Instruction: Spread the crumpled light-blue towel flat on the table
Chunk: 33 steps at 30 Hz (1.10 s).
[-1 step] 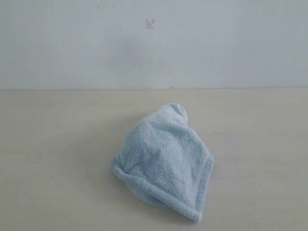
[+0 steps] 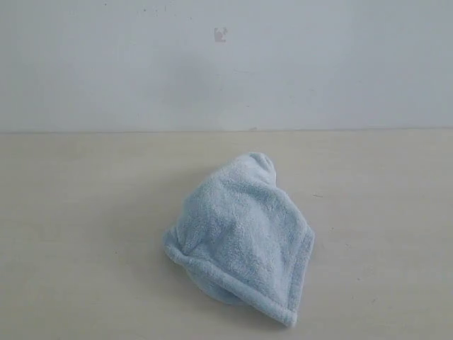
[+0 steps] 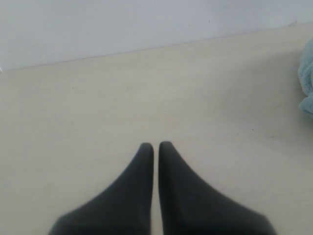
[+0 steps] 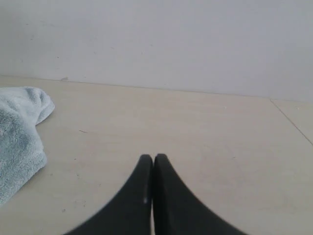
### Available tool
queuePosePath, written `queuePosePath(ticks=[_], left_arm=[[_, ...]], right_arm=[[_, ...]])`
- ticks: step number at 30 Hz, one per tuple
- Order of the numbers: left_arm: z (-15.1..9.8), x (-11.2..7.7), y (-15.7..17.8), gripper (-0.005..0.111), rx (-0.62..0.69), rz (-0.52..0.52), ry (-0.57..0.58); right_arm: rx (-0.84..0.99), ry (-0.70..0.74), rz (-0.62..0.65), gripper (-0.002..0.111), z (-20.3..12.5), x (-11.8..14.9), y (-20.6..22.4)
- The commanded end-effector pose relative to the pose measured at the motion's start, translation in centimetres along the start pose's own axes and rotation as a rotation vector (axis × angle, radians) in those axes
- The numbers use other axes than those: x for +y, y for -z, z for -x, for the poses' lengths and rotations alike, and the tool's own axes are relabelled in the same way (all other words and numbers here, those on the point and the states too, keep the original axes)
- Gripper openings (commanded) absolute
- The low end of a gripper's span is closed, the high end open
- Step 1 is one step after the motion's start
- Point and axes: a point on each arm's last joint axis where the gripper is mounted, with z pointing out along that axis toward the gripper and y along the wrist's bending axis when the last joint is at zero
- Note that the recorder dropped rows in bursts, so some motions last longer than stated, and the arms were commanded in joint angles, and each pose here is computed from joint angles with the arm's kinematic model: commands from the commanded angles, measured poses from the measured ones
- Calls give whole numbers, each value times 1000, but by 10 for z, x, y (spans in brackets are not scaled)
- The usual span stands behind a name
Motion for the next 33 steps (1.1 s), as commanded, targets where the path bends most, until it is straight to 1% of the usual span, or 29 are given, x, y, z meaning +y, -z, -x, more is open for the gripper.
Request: queuePosePath(ticks=[1,16,18,20,21,22,24,25,26,27,28,29,31,33], left_arm=[[-1,0,0,4,-2,-1,17],[-1,0,0,4,-2,-1,17],[-1,0,0,4,-2,-1,17],[-1,0,0,4,-2,-1,17],[-1,0,0,4,-2,-1,17],[-1,0,0,4,-2,-1,17],[-1,0,0,4,-2,-1,17],[-1,0,0,4,-2,-1,17],[-1,0,0,4,-2,-1,17],[-1,0,0,4,-2,-1,17],[-1,0,0,4,-2,-1,17],[-1,0,0,4,-2,-1,17],[-1,0,0,4,-2,-1,17],[-1,0,0,4,-2,-1,17]], right_arm=[[-3,7,-2,0,0,0,0],[-3,7,-2,0,0,0,0],[-35,7,-6,0,3,-1,0],[-144,3,-20,0,13,-2,1],[-231,-55,-25,0,21,-3,2],[-351,-207,-21,0,31,-5,5],[-586,-694,26,0,47,-15,14],[-699,-966,85,0,53,-21,20],[-808,-1188,155,0,58,-27,26],[-888,-1327,207,0,60,-31,30],[-982,-1380,239,0,64,-35,36],[-1071,-1380,249,0,66,-39,42],[-1243,-1344,267,0,71,-44,55],[-1349,-1317,287,0,79,-47,65]])
